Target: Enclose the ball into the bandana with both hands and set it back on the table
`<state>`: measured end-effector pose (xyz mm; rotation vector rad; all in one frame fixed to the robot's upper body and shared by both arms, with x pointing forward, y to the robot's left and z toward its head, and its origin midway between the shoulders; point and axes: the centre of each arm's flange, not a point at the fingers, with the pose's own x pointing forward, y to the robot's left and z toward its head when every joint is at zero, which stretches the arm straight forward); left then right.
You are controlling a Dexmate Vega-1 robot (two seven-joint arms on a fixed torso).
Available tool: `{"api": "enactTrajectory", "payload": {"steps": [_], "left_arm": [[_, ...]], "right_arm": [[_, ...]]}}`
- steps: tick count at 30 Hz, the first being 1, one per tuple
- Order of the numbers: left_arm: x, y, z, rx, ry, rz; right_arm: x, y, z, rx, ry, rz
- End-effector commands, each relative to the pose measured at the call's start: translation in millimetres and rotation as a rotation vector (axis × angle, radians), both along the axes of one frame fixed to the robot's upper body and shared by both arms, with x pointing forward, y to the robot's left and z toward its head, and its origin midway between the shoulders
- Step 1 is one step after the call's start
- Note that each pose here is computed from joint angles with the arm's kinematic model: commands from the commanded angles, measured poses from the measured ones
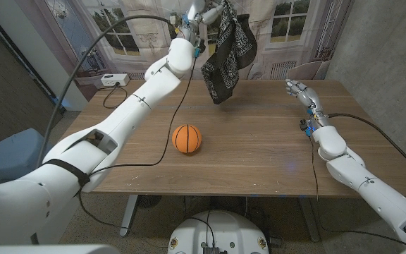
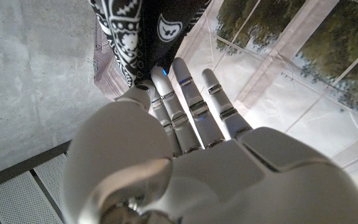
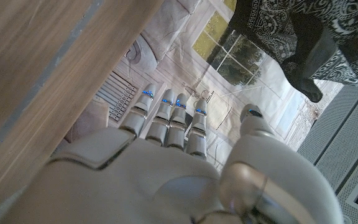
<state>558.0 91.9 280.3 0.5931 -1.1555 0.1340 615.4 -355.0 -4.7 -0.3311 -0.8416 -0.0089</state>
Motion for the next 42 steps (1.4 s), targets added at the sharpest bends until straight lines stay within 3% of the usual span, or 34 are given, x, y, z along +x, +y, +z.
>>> {"api": "enactTrajectory", "payload": {"steps": [1, 7, 15, 20, 24, 28, 33, 37, 41, 42], "left_arm": [[-8.7, -17.9, 11.9, 0.031, -0.04, 0.148], [-16.5, -31.5, 26.3, 0.086, -0.012, 0.201], [-25.5, -47.1, 37.1, 0.128, -0.005, 0.254], [-29.1, -54.6, 40.7, 0.124, -0.007, 0.316], [-30.2, -61.7, 45.4, 0.133, -0.005, 0.381], [-28.8, -67.1, 48.9, 0.138, 0.008, 0.385], [-27.4, -73.9, 49.9, 0.16, 0.016, 0.383], [-27.9, -76.8, 52.1, 0.17, 0.028, 0.372], [-29.3, -78.3, 53.2, 0.182, 0.067, 0.329], [-30.8, -79.3, 53.3, 0.189, 0.067, 0.337]], "right_arm": [[-11.5, 8.4, 4.4, -0.102, -0.009, 0.024], [-26.4, 20.8, 9.3, -0.267, 0.04, -0.082], [-27.5, 36.9, 16.3, -0.358, 0.064, -0.165], [-27.9, 42.5, 16.9, -0.394, 0.074, -0.187], [-32.8, 49.2, 18.0, -0.439, 0.075, -0.249], [-36.0, 55.8, 18.7, -0.457, 0.051, -0.297], [-36.4, 67.8, 16.3, -0.446, 0.015, -0.429], [-30.8, 75.3, 14.2, -0.436, 0.0, -0.459], [-26.1, 93.3, 11.6, -0.452, 0.0, -0.607], [-24.4, 95.5, 12.9, -0.475, 0.0, -0.599]]}}
